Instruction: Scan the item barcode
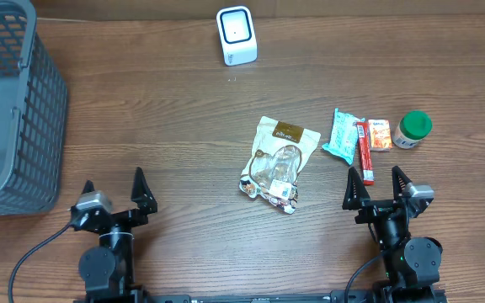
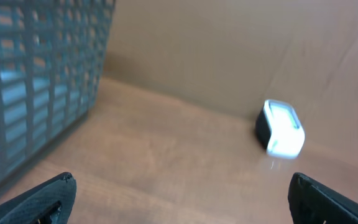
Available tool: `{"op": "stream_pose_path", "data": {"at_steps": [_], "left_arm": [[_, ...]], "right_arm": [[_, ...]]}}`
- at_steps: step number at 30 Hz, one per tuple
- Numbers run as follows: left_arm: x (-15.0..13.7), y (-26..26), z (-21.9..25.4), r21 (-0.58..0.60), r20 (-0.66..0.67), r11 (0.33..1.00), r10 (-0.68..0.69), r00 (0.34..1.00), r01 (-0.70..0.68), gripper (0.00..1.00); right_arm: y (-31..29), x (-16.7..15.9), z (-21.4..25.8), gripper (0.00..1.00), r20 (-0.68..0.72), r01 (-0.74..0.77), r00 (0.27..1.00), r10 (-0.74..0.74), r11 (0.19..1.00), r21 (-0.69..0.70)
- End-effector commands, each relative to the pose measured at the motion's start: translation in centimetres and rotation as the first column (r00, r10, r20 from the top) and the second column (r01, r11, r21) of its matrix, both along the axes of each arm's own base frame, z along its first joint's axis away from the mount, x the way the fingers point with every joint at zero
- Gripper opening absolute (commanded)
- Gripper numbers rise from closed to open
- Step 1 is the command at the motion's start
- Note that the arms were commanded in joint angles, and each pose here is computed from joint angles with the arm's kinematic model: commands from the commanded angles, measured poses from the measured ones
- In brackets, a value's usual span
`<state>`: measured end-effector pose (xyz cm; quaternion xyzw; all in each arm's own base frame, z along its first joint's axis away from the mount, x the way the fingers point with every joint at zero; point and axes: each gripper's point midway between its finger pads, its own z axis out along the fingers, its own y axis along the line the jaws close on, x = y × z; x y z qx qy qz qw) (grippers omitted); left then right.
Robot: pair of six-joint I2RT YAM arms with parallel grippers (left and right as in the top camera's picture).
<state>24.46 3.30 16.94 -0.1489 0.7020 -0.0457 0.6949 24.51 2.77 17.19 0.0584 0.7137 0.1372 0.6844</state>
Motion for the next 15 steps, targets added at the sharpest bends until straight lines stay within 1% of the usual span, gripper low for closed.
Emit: {"op": "stream_pose_path", "data": {"at_steps": [1,2,4,15], "left_arm": [[0.01,-0.77,-1.36,0.154,-0.071,0.987,-0.044,0.997,0.055,1.00],[0.01,-0.77,-1.31,0.191,-0.074,0.980,-0.044,0.996,0.058,1.00],[0.01,-0.75,-1.31,0.219,-0.079,0.974,-0.043,0.996,0.060,1.00],[0.01,-0.75,-1.31,0.219,-0.079,0.974,-0.043,0.996,0.060,1.00]], "right_arm": [[-0.38,0.03,-0.17,1.00,0.004,0.020,1.000,-0.020,1.000,0.004],[-0.38,0.03,-0.18,1.00,0.003,0.020,1.000,-0.020,1.000,0.004],[-0.38,0.03,-0.18,1.00,0.003,0.020,1.000,-0.020,1.000,0.004],[-0.38,0.03,-0.18,1.00,0.003,0.020,1.000,-0.020,1.000,0.004]]}}
